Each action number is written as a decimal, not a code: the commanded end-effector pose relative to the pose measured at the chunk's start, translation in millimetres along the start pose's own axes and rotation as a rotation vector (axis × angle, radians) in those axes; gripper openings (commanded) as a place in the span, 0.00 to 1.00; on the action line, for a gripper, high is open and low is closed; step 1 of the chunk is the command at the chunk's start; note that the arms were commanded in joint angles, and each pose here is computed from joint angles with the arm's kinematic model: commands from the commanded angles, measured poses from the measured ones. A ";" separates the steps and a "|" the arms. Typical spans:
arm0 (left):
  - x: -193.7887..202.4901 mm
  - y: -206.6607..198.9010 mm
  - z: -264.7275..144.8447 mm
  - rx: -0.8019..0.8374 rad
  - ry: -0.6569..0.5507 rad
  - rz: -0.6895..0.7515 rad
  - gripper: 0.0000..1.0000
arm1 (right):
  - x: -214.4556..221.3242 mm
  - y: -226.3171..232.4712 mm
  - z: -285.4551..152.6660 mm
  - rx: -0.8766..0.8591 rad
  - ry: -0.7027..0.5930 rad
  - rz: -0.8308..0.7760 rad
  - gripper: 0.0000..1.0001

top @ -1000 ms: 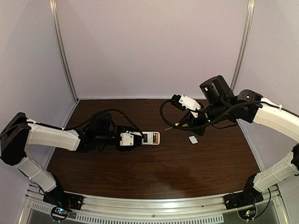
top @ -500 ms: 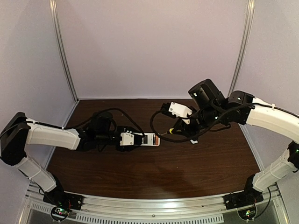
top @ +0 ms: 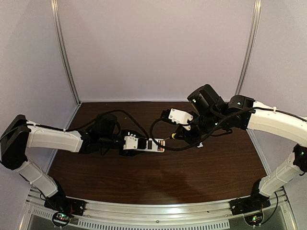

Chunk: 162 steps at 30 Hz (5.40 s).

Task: Unload the batteries from the remote control

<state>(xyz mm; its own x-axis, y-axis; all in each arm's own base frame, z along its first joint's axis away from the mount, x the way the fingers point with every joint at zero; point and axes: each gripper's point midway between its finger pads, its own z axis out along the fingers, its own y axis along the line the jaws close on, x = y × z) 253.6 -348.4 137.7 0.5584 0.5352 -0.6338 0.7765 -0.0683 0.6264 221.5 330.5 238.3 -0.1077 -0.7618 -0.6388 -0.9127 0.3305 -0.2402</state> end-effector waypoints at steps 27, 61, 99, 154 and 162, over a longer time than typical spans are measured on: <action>-12.2 3.8 3.8 0.047 -0.050 -0.029 0.00 | -9.2 0.0 5.6 0.051 0.008 -0.046 0.00; -12.8 3.6 4.3 0.057 -0.051 -0.035 0.00 | 8.9 2.8 23.0 0.065 0.091 -0.059 0.00; -11.7 2.8 4.8 0.054 -0.036 -0.028 0.00 | 32.4 17.0 53.6 0.037 0.214 -0.062 0.00; -3.0 3.1 9.1 0.001 0.028 0.035 0.00 | 38.8 44.0 82.1 -0.076 0.327 -0.113 0.00; 2.6 3.0 9.5 -0.024 0.054 0.065 0.00 | 34.4 51.7 86.2 -0.117 0.306 -0.105 0.00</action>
<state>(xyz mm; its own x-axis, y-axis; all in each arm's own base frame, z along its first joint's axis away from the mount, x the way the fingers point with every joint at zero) 238.7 -335.5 87.8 0.4965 0.6508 -0.5744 0.8347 -0.1765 0.5216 222.9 367.1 160.8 -0.1100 -0.9061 -0.4085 -0.9310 0.2379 -0.2770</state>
